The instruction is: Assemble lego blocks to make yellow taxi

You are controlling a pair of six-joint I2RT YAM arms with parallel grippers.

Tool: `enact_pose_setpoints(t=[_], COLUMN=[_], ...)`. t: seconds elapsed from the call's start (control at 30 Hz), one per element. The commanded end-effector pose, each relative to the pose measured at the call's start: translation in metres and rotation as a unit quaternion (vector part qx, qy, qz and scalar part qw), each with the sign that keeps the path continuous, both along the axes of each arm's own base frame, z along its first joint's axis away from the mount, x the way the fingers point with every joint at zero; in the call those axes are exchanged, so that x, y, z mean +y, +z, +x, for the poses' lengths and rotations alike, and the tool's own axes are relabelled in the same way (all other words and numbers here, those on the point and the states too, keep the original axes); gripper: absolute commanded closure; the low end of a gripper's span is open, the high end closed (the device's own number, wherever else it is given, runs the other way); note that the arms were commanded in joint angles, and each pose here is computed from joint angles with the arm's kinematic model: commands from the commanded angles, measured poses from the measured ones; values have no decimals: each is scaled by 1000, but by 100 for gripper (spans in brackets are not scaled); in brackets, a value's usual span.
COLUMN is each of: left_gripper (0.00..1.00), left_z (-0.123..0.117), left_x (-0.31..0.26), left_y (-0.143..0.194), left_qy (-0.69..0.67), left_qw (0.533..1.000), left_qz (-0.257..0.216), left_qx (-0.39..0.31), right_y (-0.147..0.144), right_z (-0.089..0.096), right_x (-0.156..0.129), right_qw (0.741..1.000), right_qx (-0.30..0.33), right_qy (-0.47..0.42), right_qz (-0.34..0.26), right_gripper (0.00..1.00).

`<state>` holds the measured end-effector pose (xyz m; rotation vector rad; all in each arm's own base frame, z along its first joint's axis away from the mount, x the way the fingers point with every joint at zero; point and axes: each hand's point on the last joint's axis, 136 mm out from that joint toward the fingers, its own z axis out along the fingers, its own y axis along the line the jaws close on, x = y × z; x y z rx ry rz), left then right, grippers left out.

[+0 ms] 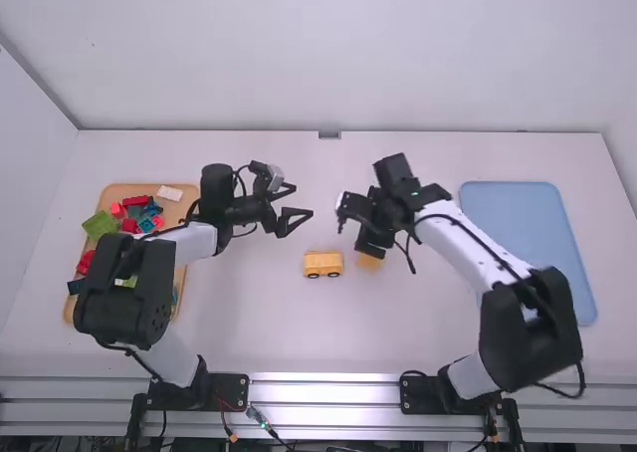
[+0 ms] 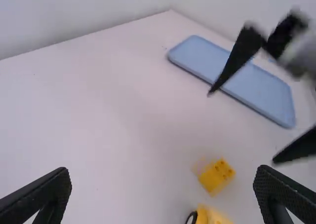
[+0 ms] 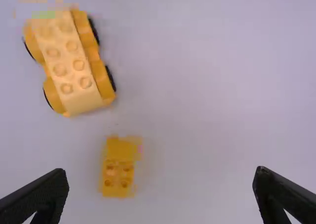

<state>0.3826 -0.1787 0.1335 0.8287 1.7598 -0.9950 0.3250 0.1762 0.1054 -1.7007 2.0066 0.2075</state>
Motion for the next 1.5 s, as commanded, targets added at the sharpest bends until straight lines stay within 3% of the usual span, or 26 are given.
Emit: enact_pose_setpoints(t=[0.0,0.13,0.23,0.37,0.57,0.73,0.83,0.93,1.07,1.1,1.23,1.37,1.47], left_gripper=[1,1,1,1,1,1,1,1,1,1,1,1,1], left_z=[-15,-26,-42,-50,-54,-60,-61,-61,-64,-64,-68,-69,-70], left_x=[-7,-7,-8,-7,-15,-23,-26,-24,-25,-24,-26,-26,-26], left_y=[11,-3,-16,-24,-27,-27,-27,-28,-30,-30,-32,-33,-33], left_qy=[-77,-112,-149,-162,-173,-185,-188,-187,-189,-188,-192,-193,-193], left_qw=[993,983,971,968,966,965,964,965,966,967,968,968,968], left_qz=[6,43,66,75,79,76,76,76,75,75,74,74,74], left_qx=[-90,-142,-177,-176,-174,-171,-170,-165,-157,-153,-145,-144,-141], right_y=[3,-13,-36,-64,-92,-113,-123,-130,-133,-133,-136,-139,-142], right_z=[-29,-39,-31,-24,-28,-25,-26,-29,-30,-30,-31,-32,-34], right_x=[7,-6,-18,-26,-26,-27,-27,-26,-27,-27,-27,-27,-27], right_qw=[991,979,974,969,974,973,973,972,972,972,972,973,972], right_qx=[34,37,37,59,65,70,65,69,72,73,76,77,81], right_qy=[64,74,30,-17,5,-13,-12,-12,-13,-13,-13,-8,-9], right_qz=[111,186,223,237,218,221,221,223,222,222,221,219,219], right_gripper=[1,1,1,1,0,11,22,25,41,49,62,64,59])
